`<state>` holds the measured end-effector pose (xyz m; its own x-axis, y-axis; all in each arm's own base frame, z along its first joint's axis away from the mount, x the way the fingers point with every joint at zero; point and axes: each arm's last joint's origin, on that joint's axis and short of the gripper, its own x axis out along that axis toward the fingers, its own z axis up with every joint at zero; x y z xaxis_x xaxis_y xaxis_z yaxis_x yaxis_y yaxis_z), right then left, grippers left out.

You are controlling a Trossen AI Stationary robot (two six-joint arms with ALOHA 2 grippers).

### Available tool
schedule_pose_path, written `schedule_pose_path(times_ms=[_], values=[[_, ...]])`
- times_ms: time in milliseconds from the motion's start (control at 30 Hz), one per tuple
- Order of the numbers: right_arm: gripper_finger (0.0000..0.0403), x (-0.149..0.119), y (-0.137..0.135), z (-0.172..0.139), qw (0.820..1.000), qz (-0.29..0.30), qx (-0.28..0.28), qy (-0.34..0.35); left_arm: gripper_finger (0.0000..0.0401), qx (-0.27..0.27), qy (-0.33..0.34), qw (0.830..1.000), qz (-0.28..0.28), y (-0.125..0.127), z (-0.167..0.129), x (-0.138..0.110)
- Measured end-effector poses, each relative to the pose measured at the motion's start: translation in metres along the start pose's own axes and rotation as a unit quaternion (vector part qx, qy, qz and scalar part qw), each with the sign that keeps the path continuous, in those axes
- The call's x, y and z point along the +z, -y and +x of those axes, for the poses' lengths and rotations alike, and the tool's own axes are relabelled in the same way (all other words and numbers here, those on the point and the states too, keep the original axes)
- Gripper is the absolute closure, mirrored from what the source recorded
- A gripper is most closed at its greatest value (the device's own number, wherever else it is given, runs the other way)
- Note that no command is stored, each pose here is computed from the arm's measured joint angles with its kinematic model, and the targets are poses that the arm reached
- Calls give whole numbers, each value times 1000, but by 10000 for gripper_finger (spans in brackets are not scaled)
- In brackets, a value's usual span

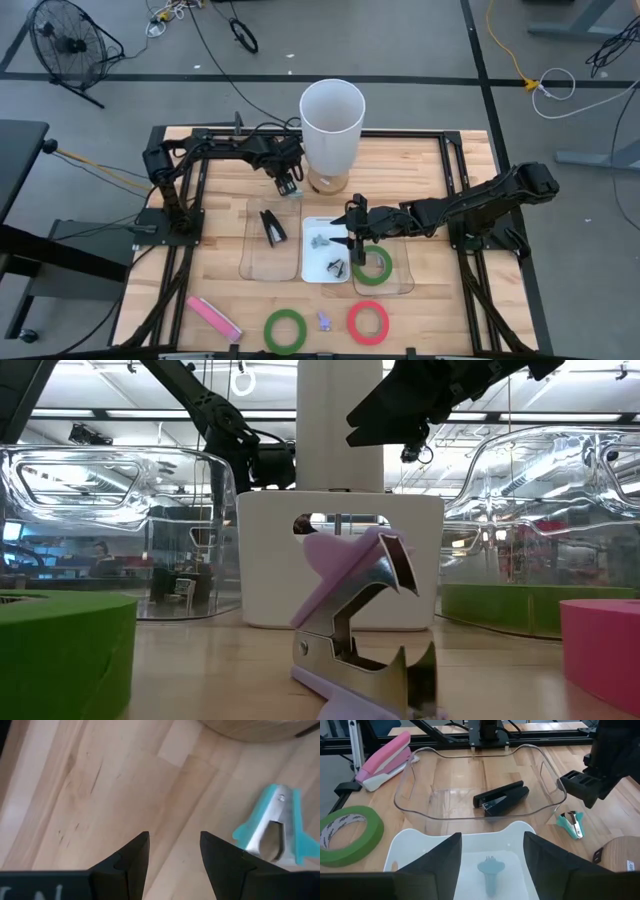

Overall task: Pick and place Stapler, Stapler remover, tape
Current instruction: Put the light blue staple remover into the white bin

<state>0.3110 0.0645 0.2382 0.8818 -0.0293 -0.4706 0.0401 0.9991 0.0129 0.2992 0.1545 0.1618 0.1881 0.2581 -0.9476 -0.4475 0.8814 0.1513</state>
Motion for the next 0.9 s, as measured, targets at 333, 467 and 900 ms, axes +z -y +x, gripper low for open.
schedule_pose_path(times_ms=[333,467,900], values=[[191,0,0,0,1000,0,0,0,220,-39,29,999,-1,-1,-19,1],[191,0,0,0,1000,2,0,0,220,-75,27,997,-2,2,-20,0],[191,0,0,0,1000,2,0,0,220,-115,29,993,16,20,-22,1]])
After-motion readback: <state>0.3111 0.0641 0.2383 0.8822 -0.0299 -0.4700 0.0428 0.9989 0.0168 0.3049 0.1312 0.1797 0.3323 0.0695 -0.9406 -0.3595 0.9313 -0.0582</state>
